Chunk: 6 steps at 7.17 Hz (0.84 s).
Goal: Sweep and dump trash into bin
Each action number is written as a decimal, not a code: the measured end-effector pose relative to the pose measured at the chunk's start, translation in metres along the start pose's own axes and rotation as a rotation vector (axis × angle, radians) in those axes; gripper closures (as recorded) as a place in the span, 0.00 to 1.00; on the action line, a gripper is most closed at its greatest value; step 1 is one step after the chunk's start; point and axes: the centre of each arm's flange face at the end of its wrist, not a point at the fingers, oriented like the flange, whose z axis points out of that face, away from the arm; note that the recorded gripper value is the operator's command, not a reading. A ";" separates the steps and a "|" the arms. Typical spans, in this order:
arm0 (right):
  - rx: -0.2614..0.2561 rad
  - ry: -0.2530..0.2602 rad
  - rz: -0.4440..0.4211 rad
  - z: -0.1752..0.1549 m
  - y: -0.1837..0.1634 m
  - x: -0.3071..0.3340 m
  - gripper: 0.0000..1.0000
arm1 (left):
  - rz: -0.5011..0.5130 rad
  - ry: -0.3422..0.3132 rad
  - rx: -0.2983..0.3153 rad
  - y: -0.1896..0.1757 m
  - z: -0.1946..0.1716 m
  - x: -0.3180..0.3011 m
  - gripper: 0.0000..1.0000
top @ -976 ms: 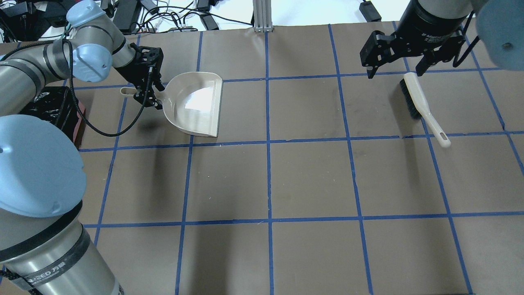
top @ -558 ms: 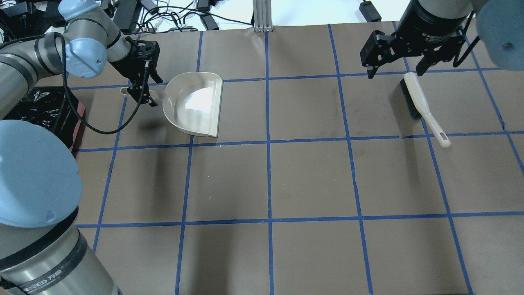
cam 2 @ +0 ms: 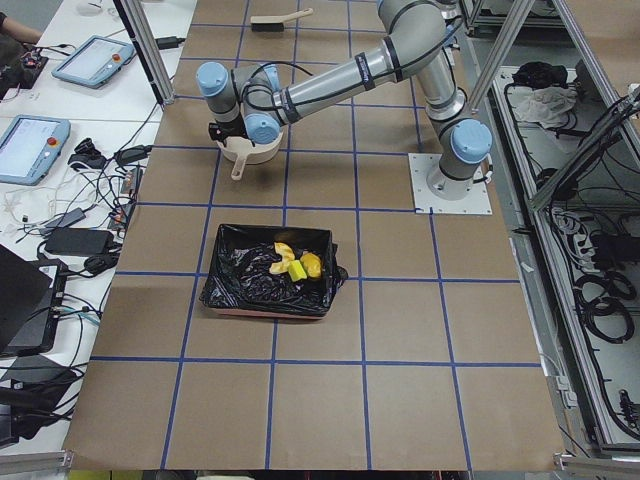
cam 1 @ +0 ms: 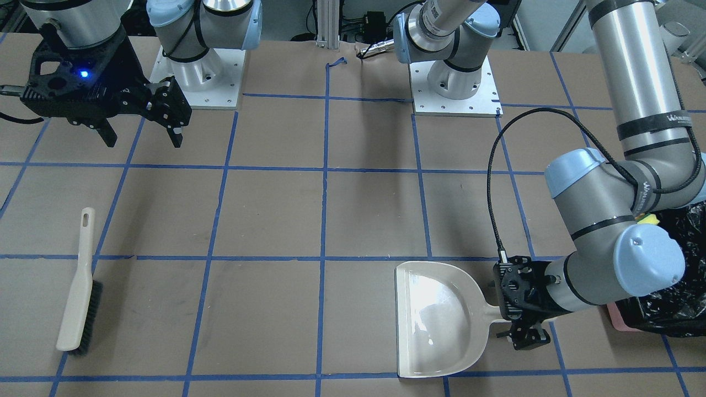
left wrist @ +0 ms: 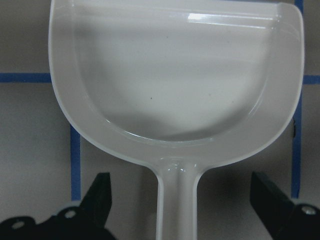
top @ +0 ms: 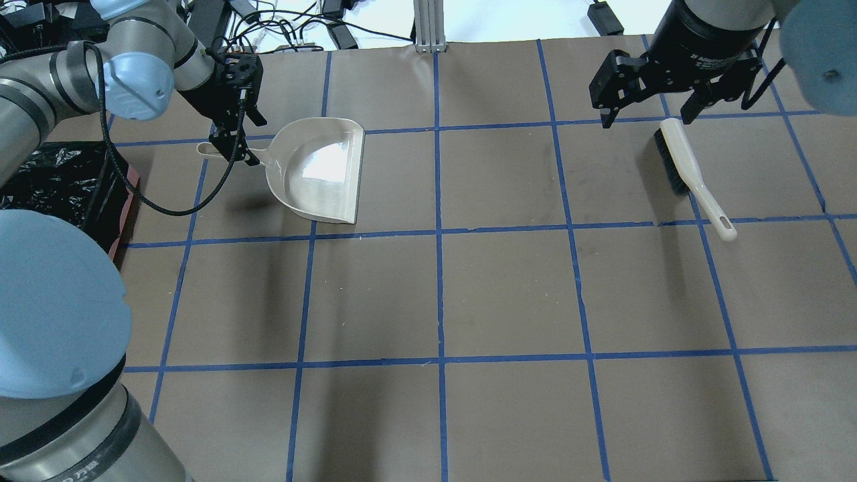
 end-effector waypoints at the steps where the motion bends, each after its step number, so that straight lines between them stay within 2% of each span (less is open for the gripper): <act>1: 0.000 0.000 0.000 0.000 0.000 0.000 0.00 | -0.001 -0.003 -0.012 0.000 -0.001 0.000 0.00; 2: 0.000 0.000 0.000 0.000 0.000 0.000 0.00 | -0.019 -0.013 -0.020 -0.008 -0.008 0.002 0.00; 4: -0.001 0.000 0.000 0.000 0.000 0.000 0.00 | -0.082 -0.054 -0.034 -0.057 -0.038 0.015 0.00; 6: -0.001 0.000 0.001 0.000 0.000 0.000 0.00 | -0.220 -0.051 -0.030 -0.091 -0.064 0.036 0.00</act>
